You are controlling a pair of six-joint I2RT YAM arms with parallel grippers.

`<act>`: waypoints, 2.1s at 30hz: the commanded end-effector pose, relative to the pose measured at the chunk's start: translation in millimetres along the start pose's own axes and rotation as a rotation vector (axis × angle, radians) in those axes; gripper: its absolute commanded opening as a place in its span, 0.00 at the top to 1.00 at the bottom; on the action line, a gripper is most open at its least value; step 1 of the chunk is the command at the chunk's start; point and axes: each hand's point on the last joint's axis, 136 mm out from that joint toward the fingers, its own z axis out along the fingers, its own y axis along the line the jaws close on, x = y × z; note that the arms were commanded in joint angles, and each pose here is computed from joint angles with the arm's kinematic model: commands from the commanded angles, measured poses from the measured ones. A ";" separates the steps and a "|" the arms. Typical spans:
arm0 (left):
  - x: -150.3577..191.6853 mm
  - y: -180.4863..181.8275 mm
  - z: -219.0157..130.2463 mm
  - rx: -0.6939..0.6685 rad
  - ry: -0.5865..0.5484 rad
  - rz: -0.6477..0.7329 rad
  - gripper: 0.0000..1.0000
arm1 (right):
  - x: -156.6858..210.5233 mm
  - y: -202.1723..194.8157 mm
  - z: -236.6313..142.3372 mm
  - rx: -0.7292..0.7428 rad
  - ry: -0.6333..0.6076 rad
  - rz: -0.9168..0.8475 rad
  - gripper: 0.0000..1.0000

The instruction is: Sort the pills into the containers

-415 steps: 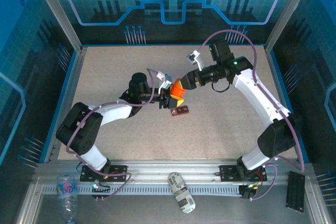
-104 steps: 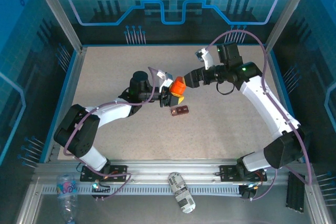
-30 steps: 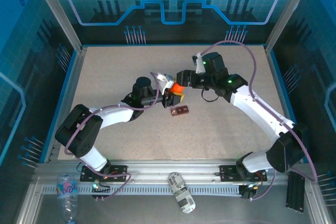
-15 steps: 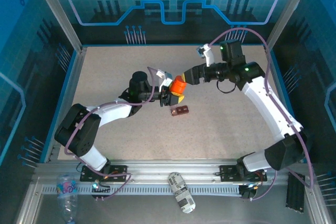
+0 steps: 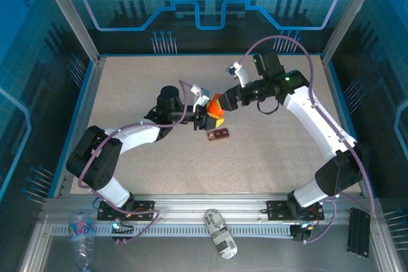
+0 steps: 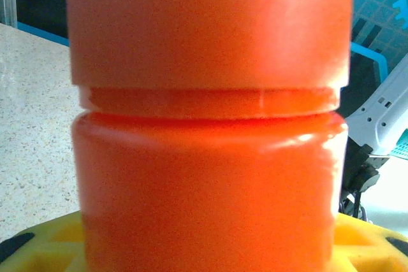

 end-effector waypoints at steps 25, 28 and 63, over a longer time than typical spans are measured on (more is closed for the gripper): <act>-25.1 38.4 -4.6 -0.325 -0.072 0.135 1.00 | 19.3 -18.6 56.1 0.207 -0.135 0.386 0.81; -22.5 38.9 -2.4 -0.346 -0.073 0.146 1.00 | 10.8 -14.8 55.6 0.183 -0.192 0.410 0.79; -25.5 -3.3 12.4 -0.007 -0.075 0.053 1.00 | -14.5 6.5 10.7 -0.030 -0.187 0.132 0.31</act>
